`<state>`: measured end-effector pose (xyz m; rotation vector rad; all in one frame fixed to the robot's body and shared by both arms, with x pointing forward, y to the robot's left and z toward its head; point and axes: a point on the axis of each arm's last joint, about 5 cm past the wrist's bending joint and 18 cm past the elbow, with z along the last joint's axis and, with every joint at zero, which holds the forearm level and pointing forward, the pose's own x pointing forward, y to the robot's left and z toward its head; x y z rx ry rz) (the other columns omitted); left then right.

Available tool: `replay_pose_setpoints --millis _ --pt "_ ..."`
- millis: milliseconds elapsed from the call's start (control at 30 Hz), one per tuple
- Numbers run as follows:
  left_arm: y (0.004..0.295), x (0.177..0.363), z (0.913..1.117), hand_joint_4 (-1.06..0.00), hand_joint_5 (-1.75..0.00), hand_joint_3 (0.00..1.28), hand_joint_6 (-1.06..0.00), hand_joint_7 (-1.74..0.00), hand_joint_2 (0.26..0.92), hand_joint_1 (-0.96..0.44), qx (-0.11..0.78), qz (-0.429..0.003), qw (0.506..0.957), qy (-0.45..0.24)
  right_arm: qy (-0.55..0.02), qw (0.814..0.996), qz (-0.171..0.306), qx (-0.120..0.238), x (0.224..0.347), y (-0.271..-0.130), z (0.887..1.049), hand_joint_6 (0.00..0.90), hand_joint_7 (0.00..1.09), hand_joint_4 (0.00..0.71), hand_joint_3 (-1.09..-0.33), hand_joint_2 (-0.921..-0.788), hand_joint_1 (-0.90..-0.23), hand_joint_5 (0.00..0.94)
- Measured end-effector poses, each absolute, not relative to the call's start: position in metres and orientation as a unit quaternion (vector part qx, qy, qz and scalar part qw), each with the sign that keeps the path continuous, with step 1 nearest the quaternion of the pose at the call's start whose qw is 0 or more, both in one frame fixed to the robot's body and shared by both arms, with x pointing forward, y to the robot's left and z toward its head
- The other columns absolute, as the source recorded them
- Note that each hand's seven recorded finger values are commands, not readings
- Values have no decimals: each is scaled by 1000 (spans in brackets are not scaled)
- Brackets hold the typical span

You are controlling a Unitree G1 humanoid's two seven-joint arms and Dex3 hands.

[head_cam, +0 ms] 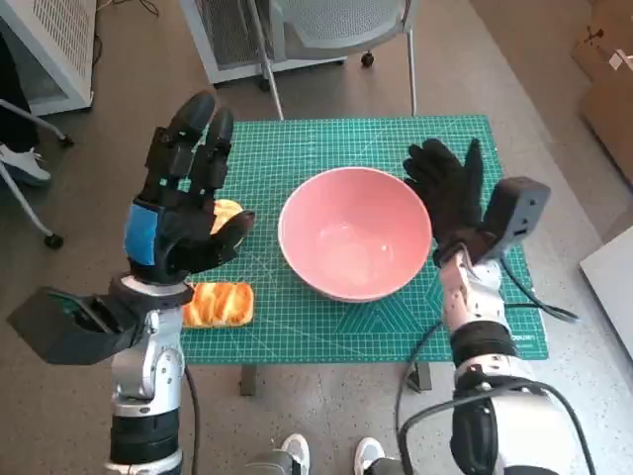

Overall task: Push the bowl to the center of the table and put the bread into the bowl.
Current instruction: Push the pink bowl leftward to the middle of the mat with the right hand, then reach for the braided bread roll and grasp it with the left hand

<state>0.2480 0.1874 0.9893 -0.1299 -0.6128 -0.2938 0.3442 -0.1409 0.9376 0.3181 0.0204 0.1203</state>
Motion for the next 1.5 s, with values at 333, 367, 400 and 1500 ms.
replay_pose_setpoints --millis 333,367,400,1500 --pt "189 246 988 -52 -10 291 1 -464 799 -312 -63 -137 942 -299 -57 988 65 130 349 -154 955 316 25 256 -810 -921 -515 7" --pt "189 246 988 -52 -10 290 1 -464 800 -312 -62 -137 942 -299 -64 988 64 128 350 -156 957 316 25 256 -809 -921 -516 6" --pt "189 245 988 -52 -10 289 1 -464 800 -312 -62 -136 942 -299 -69 988 64 127 350 -157 959 315 25 256 -808 -921 -516 6" --pt "216 234 1020 -45 -5 213 -8 -410 759 -278 130 -158 929 -310 -428 891 146 49 305 -193 1019 378 44 312 -651 -921 -601 17"
